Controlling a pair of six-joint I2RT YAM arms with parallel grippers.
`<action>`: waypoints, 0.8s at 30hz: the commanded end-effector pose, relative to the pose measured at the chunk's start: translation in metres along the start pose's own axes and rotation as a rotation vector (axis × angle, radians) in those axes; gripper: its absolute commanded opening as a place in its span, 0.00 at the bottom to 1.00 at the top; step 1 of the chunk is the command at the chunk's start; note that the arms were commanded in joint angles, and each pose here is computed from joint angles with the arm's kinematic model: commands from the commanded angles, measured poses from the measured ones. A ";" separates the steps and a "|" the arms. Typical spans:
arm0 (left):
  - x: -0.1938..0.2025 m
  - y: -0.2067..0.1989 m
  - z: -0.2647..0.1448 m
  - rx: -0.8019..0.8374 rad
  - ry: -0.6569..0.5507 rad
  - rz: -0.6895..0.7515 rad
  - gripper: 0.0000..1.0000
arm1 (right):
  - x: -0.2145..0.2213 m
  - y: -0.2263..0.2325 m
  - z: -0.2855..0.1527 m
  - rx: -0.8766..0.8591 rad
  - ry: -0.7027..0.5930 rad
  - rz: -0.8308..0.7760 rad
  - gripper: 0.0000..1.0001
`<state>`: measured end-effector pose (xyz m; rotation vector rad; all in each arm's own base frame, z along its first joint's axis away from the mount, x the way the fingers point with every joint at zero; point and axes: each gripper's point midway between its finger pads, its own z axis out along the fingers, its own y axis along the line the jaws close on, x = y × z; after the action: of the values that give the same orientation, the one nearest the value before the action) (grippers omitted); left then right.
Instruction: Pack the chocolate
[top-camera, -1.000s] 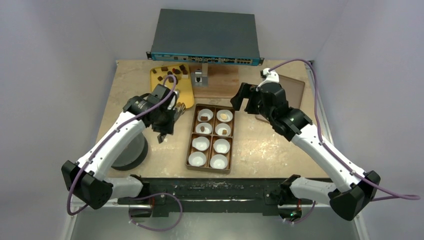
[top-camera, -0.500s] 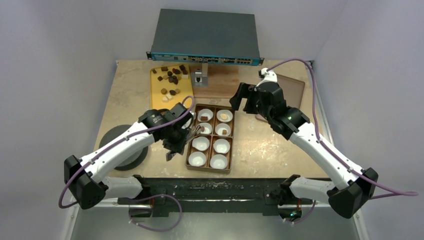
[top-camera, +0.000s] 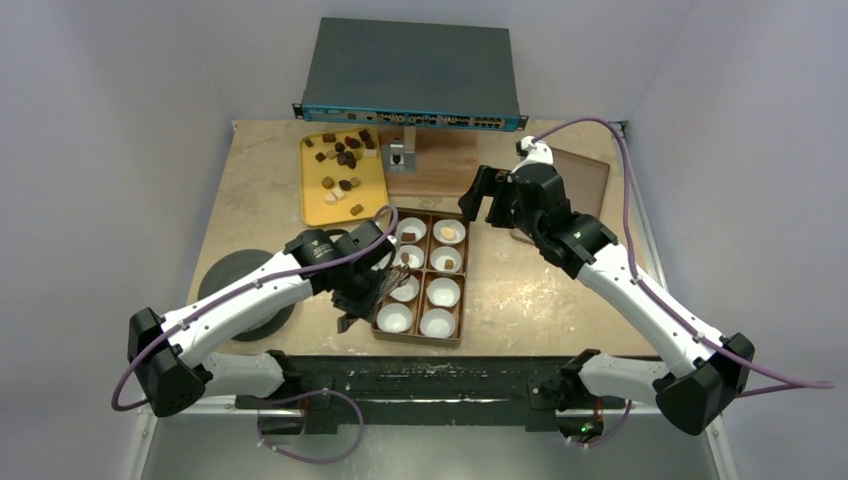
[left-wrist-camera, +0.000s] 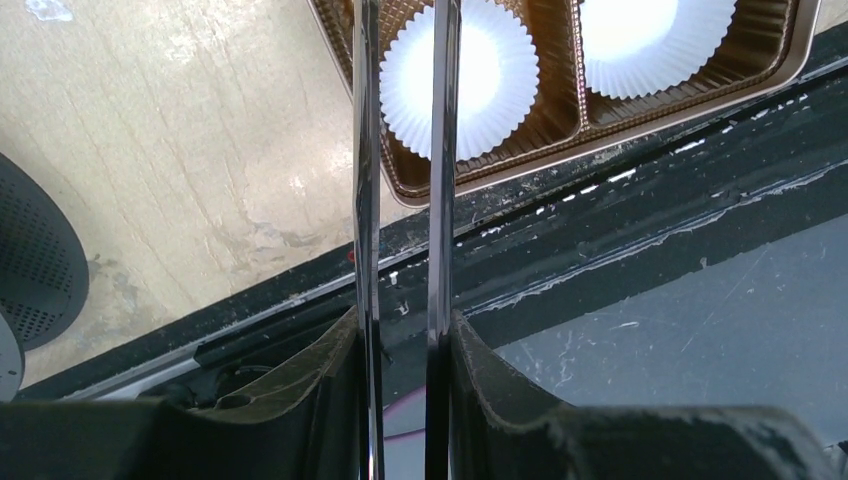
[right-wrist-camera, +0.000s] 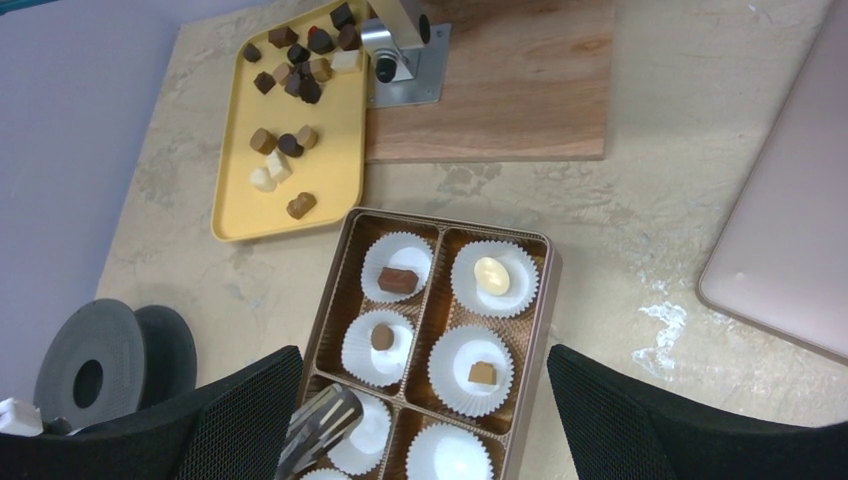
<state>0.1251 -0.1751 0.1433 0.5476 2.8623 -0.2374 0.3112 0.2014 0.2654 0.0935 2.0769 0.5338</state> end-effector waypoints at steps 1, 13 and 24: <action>0.000 -0.007 -0.004 0.029 -0.029 -0.012 0.20 | -0.017 0.006 -0.003 -0.012 -0.054 0.019 0.89; 0.004 -0.008 0.011 0.011 0.004 -0.009 0.26 | -0.017 0.006 -0.004 -0.012 -0.056 0.020 0.89; 0.001 -0.006 0.005 0.005 -0.007 0.001 0.37 | -0.018 0.007 -0.005 -0.014 -0.057 0.021 0.89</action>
<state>0.1185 -0.1767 0.1322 0.5535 2.8863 -0.2224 0.3112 0.2014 0.2654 0.0943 2.0769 0.5343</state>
